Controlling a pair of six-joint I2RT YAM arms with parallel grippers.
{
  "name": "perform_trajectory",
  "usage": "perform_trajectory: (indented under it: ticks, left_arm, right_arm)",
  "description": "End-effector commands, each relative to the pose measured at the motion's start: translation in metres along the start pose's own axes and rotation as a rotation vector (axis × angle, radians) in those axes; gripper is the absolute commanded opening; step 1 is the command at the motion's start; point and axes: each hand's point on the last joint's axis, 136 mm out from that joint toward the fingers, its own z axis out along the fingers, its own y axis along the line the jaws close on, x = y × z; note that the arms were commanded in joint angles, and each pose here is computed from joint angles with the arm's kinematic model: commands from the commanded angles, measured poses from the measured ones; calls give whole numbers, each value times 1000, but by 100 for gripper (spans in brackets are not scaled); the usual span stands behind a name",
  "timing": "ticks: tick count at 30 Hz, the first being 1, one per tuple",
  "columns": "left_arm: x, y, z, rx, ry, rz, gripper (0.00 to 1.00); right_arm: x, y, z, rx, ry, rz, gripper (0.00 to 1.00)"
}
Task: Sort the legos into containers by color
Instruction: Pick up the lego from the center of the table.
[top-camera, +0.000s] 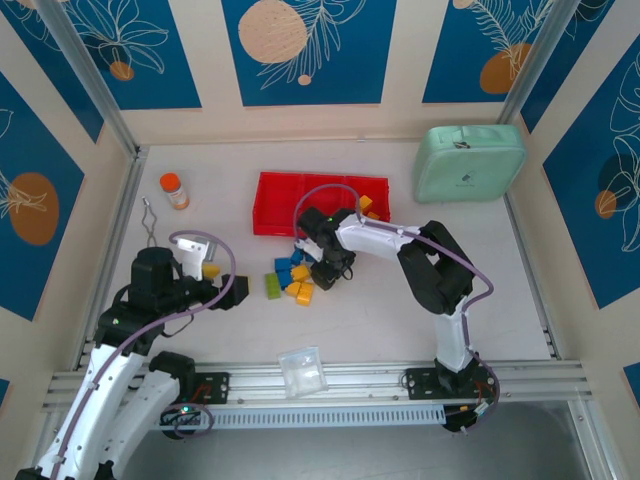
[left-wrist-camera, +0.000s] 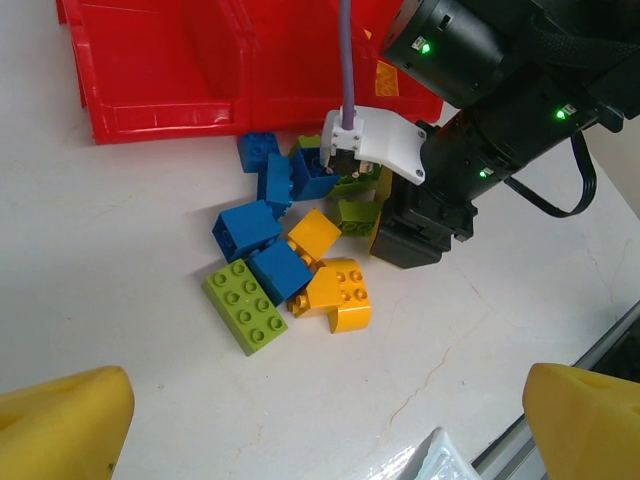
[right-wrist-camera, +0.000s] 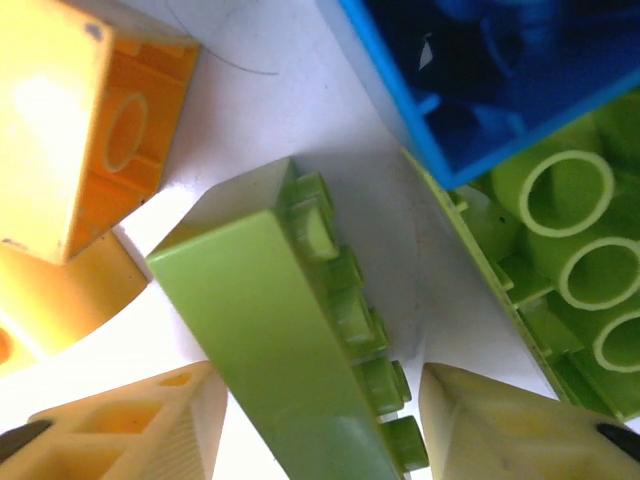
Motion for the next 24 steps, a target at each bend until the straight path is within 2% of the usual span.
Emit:
perform_trajectory:
  ticks: [1,5,9,16,20,24]
  left_arm:
    - [-2,-4,0,16,-12,29,99]
    - [-3,-3,0,10,-13,28,99]
    - [-2,-2,0,3,-12,26,99]
    - [-3,-2,-2,-1,-24,30,99]
    - [-4,-2,-2,0,-26,32,99]
    - [-4,-3,-2,5,-26,32,99]
  right_arm:
    - [5,5,2,-31,15,4,50]
    - [8,5,-1,-29,21,2,46]
    - [9,9,-16,-44,2,5,33]
    - [5,11,-52,-128,-100,96,25]
    - [-10,2,-85,-159,-211,224,24]
    - [-42,-19,-113,-219,-380,458,23]
